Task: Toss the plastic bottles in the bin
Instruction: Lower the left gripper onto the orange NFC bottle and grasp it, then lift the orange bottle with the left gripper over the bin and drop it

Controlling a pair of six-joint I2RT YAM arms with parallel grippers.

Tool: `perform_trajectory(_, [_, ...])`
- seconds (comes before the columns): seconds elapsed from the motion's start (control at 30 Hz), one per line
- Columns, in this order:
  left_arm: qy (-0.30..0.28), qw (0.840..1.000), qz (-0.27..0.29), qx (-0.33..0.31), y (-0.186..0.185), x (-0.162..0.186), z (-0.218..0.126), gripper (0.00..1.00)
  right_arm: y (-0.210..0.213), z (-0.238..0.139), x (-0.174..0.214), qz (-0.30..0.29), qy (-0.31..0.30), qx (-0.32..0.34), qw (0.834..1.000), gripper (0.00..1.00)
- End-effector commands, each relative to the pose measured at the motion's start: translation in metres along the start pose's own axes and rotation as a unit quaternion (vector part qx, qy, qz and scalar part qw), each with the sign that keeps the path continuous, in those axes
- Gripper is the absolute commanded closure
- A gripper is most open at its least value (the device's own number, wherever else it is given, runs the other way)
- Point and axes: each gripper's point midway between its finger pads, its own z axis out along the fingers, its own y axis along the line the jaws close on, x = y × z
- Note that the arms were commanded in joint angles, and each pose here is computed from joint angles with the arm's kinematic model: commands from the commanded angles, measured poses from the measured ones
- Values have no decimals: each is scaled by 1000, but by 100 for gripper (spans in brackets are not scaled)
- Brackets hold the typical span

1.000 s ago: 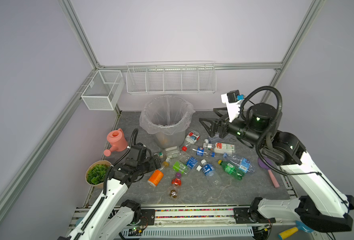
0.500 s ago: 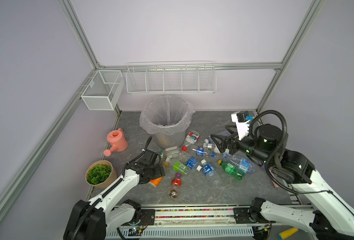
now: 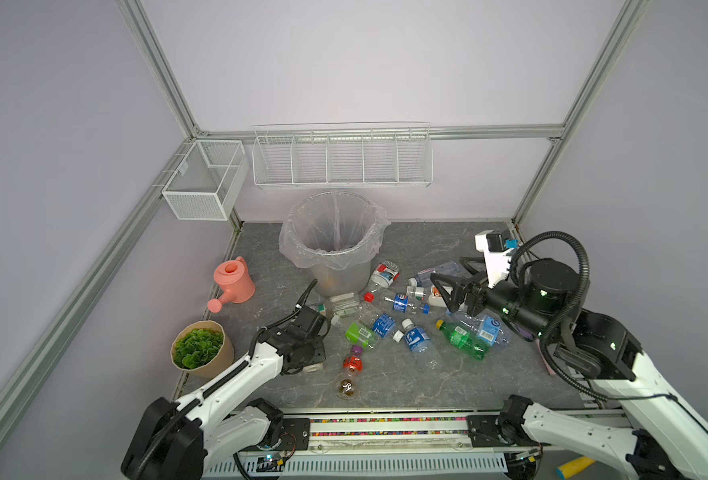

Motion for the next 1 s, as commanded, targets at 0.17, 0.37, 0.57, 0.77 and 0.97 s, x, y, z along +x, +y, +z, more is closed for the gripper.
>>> perform_trajectory(0.17, [-242,962,-42,116,-18,-88,-195,75,-6,-9,6,17,-3,8,1000,4])
perform_trajectory(0.37, [-351,924,20,150,-49,-149,-319,76,-4,-7,7,27,-3,0,1000,4])
perform_trajectory(0.57, [-407,900,60,143,-95,-211,-349,74,-2,-8,8,35,0,-5,999,4])
perform_trajectory(0.77, [-372,918,114,83,-140,-259,-293,72,-3,-13,8,36,1,-6,999,4])
perform_trajectory(0.97, [-266,953,112,89,-150,-296,-232,0,-2,-22,6,37,-1,-8,999,5])
